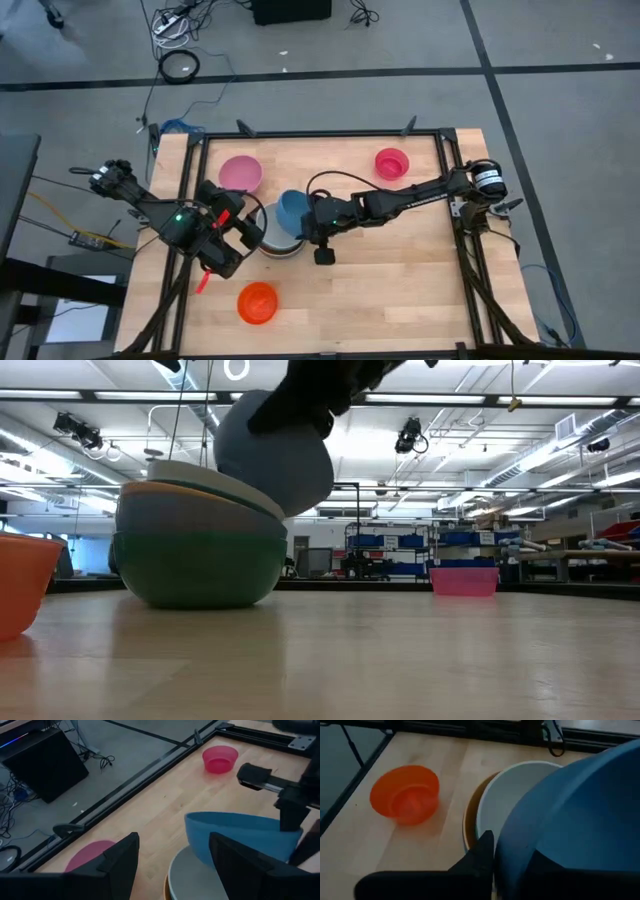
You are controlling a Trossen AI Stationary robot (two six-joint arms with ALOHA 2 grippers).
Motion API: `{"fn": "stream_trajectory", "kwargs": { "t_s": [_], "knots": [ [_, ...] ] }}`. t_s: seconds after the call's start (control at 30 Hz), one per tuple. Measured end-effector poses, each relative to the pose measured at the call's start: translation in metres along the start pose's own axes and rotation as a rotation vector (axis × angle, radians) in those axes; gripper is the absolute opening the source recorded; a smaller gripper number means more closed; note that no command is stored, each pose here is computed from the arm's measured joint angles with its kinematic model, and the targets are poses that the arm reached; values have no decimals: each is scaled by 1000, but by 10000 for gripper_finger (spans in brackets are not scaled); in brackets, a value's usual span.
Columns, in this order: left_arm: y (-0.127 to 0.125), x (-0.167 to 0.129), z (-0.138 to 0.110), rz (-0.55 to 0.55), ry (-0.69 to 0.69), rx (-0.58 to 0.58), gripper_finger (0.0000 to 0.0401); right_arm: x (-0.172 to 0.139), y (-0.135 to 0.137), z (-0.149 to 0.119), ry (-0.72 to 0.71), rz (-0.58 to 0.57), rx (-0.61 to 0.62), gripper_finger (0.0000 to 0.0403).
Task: Nest bowls inside each other
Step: Stack the blue bowl on top of the white bowl
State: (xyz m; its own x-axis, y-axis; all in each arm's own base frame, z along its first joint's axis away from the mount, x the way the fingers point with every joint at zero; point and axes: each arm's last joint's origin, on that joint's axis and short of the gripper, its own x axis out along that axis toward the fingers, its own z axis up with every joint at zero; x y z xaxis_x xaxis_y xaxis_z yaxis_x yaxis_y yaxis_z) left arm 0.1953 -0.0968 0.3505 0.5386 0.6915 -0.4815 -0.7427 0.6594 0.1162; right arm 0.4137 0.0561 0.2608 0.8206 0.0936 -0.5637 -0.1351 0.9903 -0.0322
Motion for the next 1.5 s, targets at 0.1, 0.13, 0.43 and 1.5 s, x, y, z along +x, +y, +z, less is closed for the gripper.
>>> {"fn": "stream_trajectory", "kwargs": {
  "t_s": [0.1,0.13,0.43,1.5],
  "knots": [
    [0,0,0,2,0,-1,250,-3,0,9,-29,-1,7,53],
    [0,0,0,2,0,-1,250,-4,0,10,-31,-1,9,57],
    [0,0,0,2,0,0,249,-4,0,10,-26,-14,22,70],
    [1,0,0,5,2,8,248,-21,-16,-17,246,-462,77,54]
  ]
}}
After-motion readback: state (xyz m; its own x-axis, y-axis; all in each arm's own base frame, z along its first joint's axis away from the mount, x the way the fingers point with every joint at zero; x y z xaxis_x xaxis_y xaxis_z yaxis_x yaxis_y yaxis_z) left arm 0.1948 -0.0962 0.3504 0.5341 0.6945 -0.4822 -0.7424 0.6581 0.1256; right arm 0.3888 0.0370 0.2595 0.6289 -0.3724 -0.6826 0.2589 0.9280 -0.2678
